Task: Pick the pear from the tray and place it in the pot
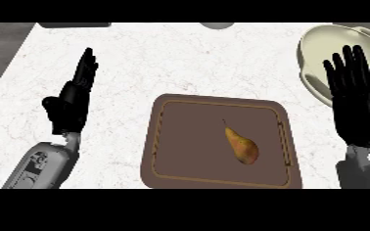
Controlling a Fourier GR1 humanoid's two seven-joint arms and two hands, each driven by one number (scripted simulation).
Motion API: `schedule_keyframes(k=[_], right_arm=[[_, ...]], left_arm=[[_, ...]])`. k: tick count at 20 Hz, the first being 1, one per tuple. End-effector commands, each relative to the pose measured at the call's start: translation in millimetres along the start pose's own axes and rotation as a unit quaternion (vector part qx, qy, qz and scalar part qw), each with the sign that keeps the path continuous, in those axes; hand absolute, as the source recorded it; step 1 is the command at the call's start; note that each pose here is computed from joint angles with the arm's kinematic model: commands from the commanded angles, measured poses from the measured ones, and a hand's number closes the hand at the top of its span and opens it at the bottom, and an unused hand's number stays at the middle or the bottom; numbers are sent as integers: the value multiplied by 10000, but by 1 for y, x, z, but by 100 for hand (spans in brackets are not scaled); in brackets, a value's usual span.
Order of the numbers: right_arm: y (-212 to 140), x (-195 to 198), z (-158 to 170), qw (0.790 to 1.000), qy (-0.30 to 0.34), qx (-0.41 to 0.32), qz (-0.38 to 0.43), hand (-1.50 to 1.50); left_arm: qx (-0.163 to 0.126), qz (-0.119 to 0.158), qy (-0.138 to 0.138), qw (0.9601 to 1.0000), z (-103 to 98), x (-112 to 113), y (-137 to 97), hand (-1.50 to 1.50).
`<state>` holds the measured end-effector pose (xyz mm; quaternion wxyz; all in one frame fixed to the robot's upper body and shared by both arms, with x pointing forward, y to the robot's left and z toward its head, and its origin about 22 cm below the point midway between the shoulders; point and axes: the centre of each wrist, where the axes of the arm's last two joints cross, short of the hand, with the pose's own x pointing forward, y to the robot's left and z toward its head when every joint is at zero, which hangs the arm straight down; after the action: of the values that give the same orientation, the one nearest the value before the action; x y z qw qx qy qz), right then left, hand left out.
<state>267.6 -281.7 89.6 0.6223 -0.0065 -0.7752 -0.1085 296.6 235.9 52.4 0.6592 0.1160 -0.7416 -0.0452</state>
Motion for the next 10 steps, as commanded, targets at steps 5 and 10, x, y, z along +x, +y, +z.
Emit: schedule_keyframes(k=[5,10], right_arm=[[93,-2,-18,9231,889,3700,-559,150],[82,7,-37,8244,787,5430,1387,-150]], left_arm=[[-452,528,-808,9943,-14,40,-24,0],[-707,900,-802,9902,-18,51,-29,0]])
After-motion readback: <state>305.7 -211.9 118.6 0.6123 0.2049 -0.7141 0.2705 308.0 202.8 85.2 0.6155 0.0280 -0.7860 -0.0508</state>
